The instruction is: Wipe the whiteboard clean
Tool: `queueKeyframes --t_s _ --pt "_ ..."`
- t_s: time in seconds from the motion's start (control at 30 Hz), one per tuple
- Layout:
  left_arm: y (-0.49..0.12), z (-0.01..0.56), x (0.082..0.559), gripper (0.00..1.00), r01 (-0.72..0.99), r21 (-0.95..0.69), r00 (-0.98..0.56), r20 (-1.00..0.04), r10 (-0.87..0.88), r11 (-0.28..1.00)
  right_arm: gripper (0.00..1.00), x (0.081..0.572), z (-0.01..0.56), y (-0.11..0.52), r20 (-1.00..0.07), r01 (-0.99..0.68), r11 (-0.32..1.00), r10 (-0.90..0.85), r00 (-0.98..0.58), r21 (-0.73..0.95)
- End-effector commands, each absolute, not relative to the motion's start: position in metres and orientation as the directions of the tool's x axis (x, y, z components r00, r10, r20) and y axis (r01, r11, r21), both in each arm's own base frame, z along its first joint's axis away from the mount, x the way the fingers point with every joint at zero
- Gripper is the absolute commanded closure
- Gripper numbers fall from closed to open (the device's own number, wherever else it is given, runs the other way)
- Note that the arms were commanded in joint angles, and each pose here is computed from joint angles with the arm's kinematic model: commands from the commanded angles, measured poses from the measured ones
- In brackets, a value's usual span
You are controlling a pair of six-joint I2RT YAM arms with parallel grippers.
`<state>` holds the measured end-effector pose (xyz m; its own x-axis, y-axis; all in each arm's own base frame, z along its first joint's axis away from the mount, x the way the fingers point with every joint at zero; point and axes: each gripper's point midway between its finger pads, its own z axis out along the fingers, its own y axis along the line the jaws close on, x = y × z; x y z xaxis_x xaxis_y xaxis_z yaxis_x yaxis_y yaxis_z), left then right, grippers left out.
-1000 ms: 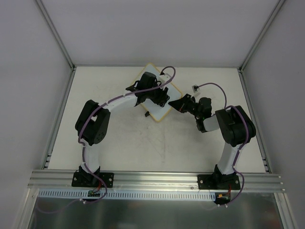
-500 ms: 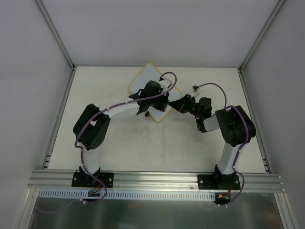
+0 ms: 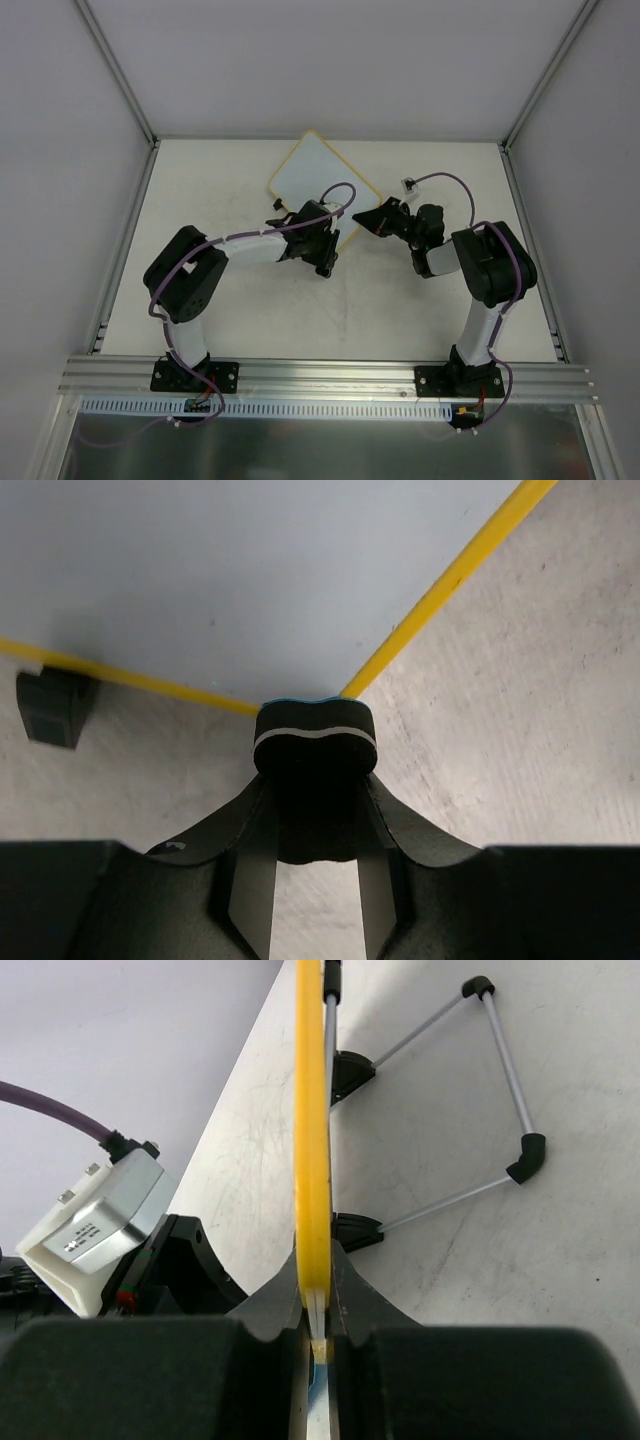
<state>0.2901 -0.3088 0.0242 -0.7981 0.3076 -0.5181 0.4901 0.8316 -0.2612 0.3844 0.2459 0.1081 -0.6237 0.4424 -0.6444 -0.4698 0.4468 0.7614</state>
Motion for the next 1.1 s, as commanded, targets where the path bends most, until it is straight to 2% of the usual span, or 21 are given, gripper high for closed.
queueKeyframes --t_s 0.0,0.07,0.13,0.3,0.4,0.57,0.63,0.97,1.07 --pt "-0.239 -0.015 0.201 1.0 0.375 -0.168 -0.923 -0.158 0.35 0.912 1.0 0.377 0.19 0.262 -0.741 -0.698 0.318 0.492 -0.457 0.642" --pt "-0.236 0.002 0.208 1.0 0.355 -0.155 -0.922 -0.222 0.318 0.922 1.0 0.378 0.19 0.262 -0.741 -0.697 0.319 0.494 -0.456 0.642" --pt "-0.234 0.036 0.227 1.0 0.337 -0.139 -0.895 -0.355 0.27 0.931 1.0 0.378 0.19 0.262 -0.74 -0.697 0.319 0.494 -0.456 0.642" --pt "-0.228 0.123 0.257 1.0 0.315 -0.219 -0.805 -0.577 0.137 0.924 1.0 0.378 0.19 0.262 -0.741 -0.697 0.319 0.494 -0.456 0.642" --pt "-0.206 0.146 0.267 1.0 0.236 -0.26 -0.79 -0.613 0.029 0.936 1.0 0.378 0.19 0.262 -0.74 -0.696 0.32 0.493 -0.457 0.643" --pt "-0.155 0.114 0.269 1.0 0.041 -0.271 -0.837 -0.535 -0.115 0.962 1.0 0.378 0.191 0.262 -0.741 -0.697 0.318 0.493 -0.457 0.642" --pt "-0.136 0.099 0.269 1.0 -0.021 -0.225 -0.844 -0.518 -0.138 0.974 1.0 0.379 0.19 0.262 -0.737 -0.694 0.317 0.493 -0.462 0.647" --pt "-0.115 0.064 0.288 1.0 -0.12 -0.199 -0.887 -0.418 -0.195 0.973 1.0 0.377 0.194 0.263 -0.738 -0.702 0.307 0.491 -0.462 0.643" --pt "-0.113 0.055 0.294 0.85 -0.126 -0.174 -0.897 -0.401 -0.187 0.977 1.0 0.377 0.193 0.263 -0.737 -0.699 0.307 0.49 -0.465 0.646"
